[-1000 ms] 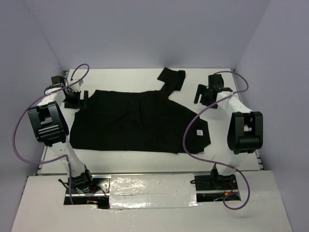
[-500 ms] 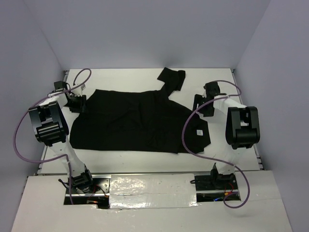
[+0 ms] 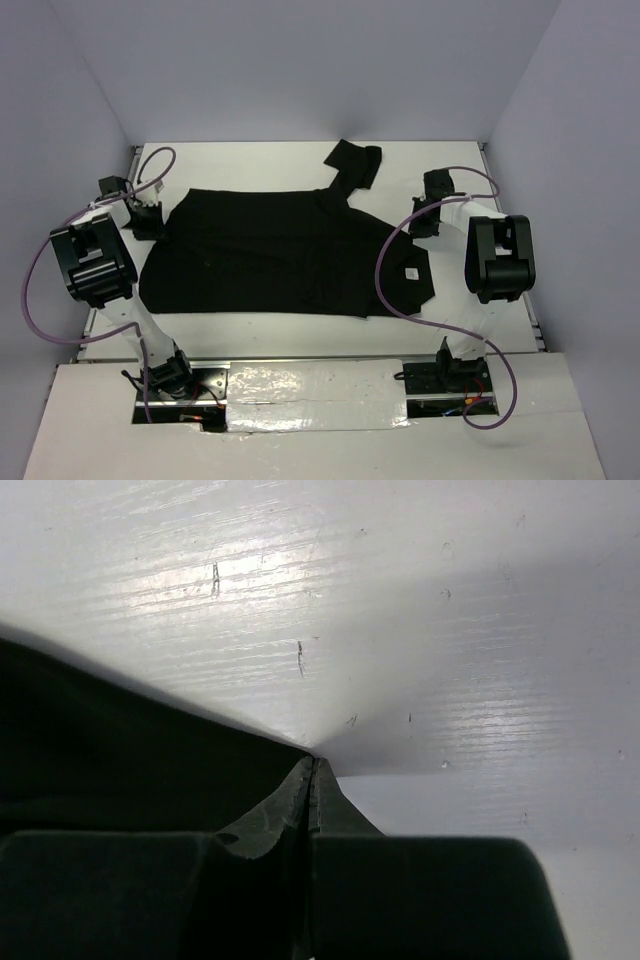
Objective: Fold and stack the long sleeve shirts
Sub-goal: Fold the shirt
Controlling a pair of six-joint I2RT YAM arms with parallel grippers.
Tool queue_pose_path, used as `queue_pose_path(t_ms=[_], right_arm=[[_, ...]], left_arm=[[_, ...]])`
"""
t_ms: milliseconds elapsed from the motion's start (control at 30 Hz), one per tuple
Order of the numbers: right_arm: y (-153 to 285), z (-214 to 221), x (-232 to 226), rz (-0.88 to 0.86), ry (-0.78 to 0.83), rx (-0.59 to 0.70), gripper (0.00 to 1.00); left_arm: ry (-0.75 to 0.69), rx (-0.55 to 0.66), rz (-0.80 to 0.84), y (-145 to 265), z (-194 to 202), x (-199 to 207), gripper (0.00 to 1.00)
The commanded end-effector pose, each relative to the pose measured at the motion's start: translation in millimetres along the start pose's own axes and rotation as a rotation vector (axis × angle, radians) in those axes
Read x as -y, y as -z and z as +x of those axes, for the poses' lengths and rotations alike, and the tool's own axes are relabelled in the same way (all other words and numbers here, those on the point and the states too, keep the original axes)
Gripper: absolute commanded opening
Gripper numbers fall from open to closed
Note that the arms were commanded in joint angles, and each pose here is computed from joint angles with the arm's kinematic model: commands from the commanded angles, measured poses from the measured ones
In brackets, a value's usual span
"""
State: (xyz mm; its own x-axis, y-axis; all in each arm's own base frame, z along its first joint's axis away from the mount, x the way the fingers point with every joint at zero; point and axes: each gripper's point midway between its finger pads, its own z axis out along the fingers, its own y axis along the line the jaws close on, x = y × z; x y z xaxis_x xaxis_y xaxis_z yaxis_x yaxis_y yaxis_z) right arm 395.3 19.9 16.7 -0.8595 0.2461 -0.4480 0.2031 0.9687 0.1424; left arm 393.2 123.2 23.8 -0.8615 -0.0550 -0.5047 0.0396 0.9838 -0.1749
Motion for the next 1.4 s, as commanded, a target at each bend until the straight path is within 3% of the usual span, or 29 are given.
queue_pose_path(t_ms=[0,200,267,300,400,467,533,667,700,733,800,867,900,967,1133,1367], right_arm=[[2.3,-4.9,24.6,0.081,-0.041,0.029,0.0],[6.4,-16.7,16.8,0.047,-0.031,0.047,0.0],[5.1,-15.1,3.6,-0.027,0.009,0.025,0.02],[4.6,-12.9,0.7,-0.034,0.019,0.014,0.07],[10.7,-21.4,-1.0,-0.037,0.044,0.029,0.4],[25.9,-44.8,-7.8,-0.054,0.061,0.083,0.46],[48.0,-85.8,-25.2,-0.103,0.059,0.174,0.52],[75.3,-149.8,-78.1,-0.237,0.052,0.289,0.63],[59.8,-156.0,-85.3,-0.245,0.041,0.271,0.68],[72.5,-183.4,-100.7,-0.273,0.01,0.316,0.7],[42.2,-193.5,-112.6,-0.298,-0.035,0.273,0.72],[51.7,-225.7,-138.6,-0.377,-0.083,0.31,0.73],[28.9,-226.4,-144.4,-0.382,-0.102,0.286,0.73],[34.8,-254.8,-161.0,-0.444,-0.149,0.359,0.74],[-12.7,-253.6,-182.4,-0.537,-0.317,0.326,0.76],[-55.7,-233.9,-232.0,-0.549,-0.317,0.293,0.76]], left_arm=[[0.003,0.005,-0.098,16.0,5.2,-23.0,0.0],[-0.013,0.038,-0.055,16.2,-5.8,-17.3,0.0],[-0.028,0.017,-0.022,14.9,-3.2,-12.6,0.16],[-0.037,0.022,0.004,16.1,-5.4,-8.8,0.39],[-0.063,0.042,0.023,22.9,-12.7,-4.8,0.64],[-0.078,0.077,0.023,30.5,-26.4,-4.1,0.66],[-0.083,0.139,0.027,39.6,-52.0,-3.4,0.78],[-0.098,0.257,0.042,47.2,-107.4,1.0,0.82],[-0.086,0.241,0.045,36.2,-108.5,-0.1,0.82],[-0.086,0.231,0.034,28.7,-113.9,5.3,0.82],[-0.098,0.196,0.037,8.6,-122.4,15.0,0.82],[-0.106,0.193,0.02,0.3,-133.1,17.0,0.82],[-0.106,0.183,0.024,-12.5,-133.6,20.7,0.83],[-0.097,0.205,-0.001,-17.3,-146.5,17.1,0.99],[-0.063,0.181,-0.029,-46.6,-153.9,7.1,0.99],[-0.063,0.131,-0.015,-74.7,-139.0,12.4,0.99]])
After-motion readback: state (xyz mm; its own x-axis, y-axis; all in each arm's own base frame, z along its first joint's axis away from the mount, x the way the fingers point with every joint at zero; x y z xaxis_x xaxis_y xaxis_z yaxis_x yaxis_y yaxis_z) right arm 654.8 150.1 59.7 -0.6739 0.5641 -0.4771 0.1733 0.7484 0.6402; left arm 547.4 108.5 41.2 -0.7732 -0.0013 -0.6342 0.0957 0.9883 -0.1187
